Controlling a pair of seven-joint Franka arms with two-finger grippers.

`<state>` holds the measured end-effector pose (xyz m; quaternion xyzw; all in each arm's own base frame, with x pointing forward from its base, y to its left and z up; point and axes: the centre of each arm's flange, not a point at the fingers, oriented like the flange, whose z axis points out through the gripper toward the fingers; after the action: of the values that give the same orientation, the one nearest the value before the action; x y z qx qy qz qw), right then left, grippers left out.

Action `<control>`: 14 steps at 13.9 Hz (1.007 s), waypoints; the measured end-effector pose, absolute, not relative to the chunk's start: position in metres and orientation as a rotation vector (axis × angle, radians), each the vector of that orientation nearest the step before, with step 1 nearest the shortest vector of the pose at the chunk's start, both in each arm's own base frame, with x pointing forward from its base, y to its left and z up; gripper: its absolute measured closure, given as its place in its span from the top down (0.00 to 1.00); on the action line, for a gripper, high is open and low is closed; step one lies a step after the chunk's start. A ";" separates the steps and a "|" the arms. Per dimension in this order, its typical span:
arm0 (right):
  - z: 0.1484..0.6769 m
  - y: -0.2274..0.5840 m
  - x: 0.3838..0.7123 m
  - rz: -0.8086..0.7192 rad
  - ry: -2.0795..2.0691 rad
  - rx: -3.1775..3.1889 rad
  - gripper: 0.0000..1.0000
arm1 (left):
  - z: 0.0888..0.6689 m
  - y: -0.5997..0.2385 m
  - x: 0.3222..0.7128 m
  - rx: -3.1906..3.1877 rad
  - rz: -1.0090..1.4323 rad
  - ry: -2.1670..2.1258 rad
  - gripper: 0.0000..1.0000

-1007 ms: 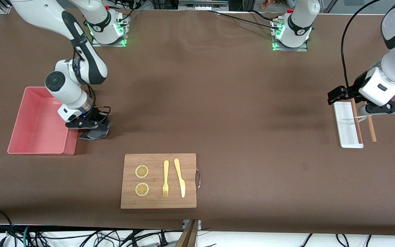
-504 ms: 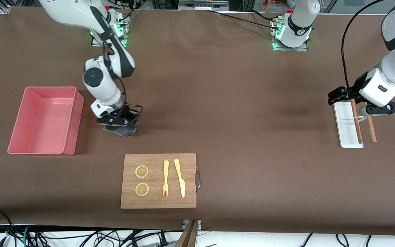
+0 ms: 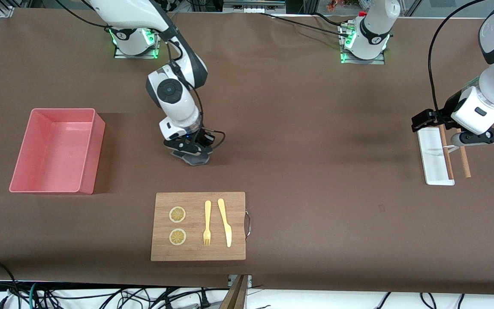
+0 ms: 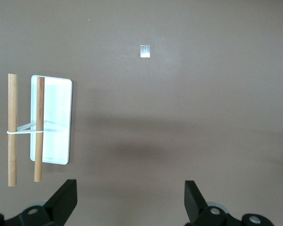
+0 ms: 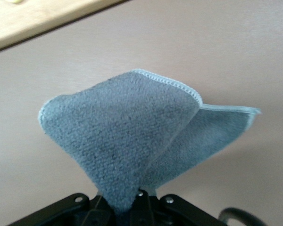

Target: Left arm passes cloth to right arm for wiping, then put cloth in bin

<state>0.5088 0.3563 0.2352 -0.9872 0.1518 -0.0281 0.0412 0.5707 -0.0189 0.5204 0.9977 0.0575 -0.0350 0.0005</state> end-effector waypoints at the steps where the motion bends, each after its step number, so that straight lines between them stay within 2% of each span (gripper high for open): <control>1: 0.240 0.360 0.513 -0.075 0.476 -3.027 0.05 | 0.520 -0.019 0.571 3.133 -0.110 0.181 1.00; 8: 0.199 0.300 0.536 -0.001 0.479 -3.094 0.05 | 0.520 -0.019 0.571 3.133 -0.110 0.180 1.00; 14: 0.187 0.188 0.559 0.013 0.264 -3.135 0.05 | 0.526 -0.018 0.570 3.133 -0.093 0.184 1.00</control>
<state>0.5586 0.1883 0.1868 -0.9965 0.0838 0.0042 -0.0024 0.5703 -0.0178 0.5260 0.9978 0.0585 -0.0297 0.0009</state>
